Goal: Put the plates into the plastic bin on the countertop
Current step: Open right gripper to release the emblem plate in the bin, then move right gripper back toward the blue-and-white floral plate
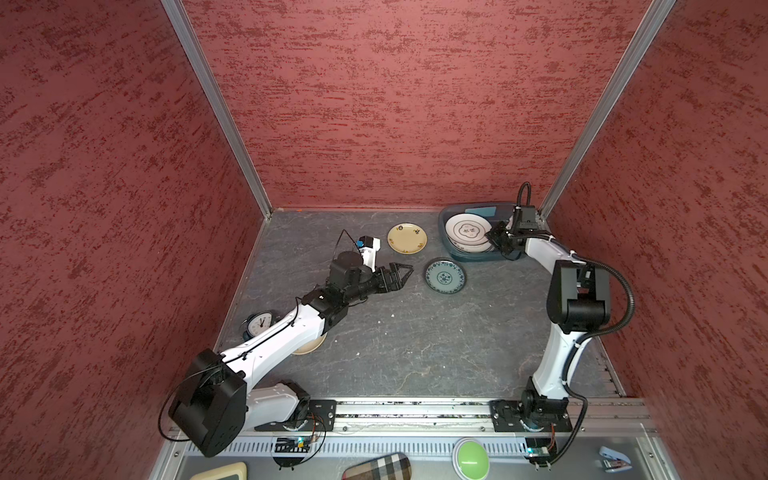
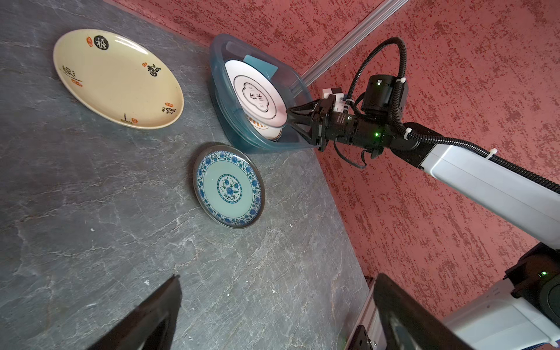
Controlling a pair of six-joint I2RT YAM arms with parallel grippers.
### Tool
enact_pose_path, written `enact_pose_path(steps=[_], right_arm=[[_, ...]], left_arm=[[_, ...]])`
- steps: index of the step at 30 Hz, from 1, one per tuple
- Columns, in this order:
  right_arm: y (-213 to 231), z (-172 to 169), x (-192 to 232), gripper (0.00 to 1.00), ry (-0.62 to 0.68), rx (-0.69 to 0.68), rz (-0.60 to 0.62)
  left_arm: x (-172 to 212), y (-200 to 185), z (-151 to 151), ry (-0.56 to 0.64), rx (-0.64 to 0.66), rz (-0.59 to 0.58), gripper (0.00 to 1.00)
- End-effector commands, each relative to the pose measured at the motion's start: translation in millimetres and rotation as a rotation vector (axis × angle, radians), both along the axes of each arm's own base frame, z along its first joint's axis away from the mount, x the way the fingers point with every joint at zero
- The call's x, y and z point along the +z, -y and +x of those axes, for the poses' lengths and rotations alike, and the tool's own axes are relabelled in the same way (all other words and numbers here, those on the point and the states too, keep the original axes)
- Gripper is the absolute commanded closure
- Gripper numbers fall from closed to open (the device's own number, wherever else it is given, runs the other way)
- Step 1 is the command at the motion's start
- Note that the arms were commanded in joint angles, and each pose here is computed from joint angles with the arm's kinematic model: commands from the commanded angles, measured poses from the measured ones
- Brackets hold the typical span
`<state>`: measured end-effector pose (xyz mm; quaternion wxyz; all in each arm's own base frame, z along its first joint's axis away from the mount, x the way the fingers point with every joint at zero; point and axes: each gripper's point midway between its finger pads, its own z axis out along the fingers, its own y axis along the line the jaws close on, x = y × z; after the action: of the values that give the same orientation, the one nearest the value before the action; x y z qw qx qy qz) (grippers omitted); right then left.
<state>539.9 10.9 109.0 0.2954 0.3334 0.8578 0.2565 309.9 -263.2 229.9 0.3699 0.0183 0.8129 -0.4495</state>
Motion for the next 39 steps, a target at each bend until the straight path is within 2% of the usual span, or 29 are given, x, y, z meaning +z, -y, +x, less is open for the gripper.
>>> enact_pose_path(steps=[1, 5, 8, 14, 18, 23, 27, 33, 39], right_arm=[[2.9, -0.4, 9.8, 0.60, 0.016, -0.009, -0.041], [5.6, -1.9, 15.6, 0.49, 0.022, -0.016, -0.056], [8.9, -4.9, 23.1, 0.48, 0.039, -0.025, -0.076], [7.2, -17.5, 67.8, 0.40, 0.147, -0.011, -0.094], [-5.0, -38.2, 104.4, 0.38, 0.235, 0.039, -0.068], [-32.5, -81.5, 121.7, 0.33, 0.308, 0.131, 0.003], [-53.4, -129.1, 108.2, 0.29, 0.312, 0.192, 0.095], [-68.5, -190.7, 90.2, 0.24, 0.345, 0.213, 0.184], [-79.7, -212.4, 45.7, 0.23, 0.304, 0.221, 0.272]], left_arm=[[3.8, -5.1, -1.3, 0.008, 0.006, -0.006, 0.01], [4.4, -6.1, -0.7, 0.008, 0.009, -0.009, 0.01], [2.1, -8.1, -0.1, -0.003, 0.017, -0.001, 0.01], [-6.2, -22.4, 4.9, -0.048, 0.069, 0.026, 0.01], [-18.0, -42.3, 7.6, -0.112, 0.129, 0.047, 0.01], [-32.6, -60.6, 7.4, -0.150, 0.173, 0.051, 0.01], [-35.8, -60.3, 7.7, -0.159, 0.153, 0.018, 0.01], [-29.2, -47.2, 7.9, -0.120, 0.089, -0.054, 0.01], [-36.2, -33.6, 13.1, -0.145, 0.047, -0.096, 0.01]])
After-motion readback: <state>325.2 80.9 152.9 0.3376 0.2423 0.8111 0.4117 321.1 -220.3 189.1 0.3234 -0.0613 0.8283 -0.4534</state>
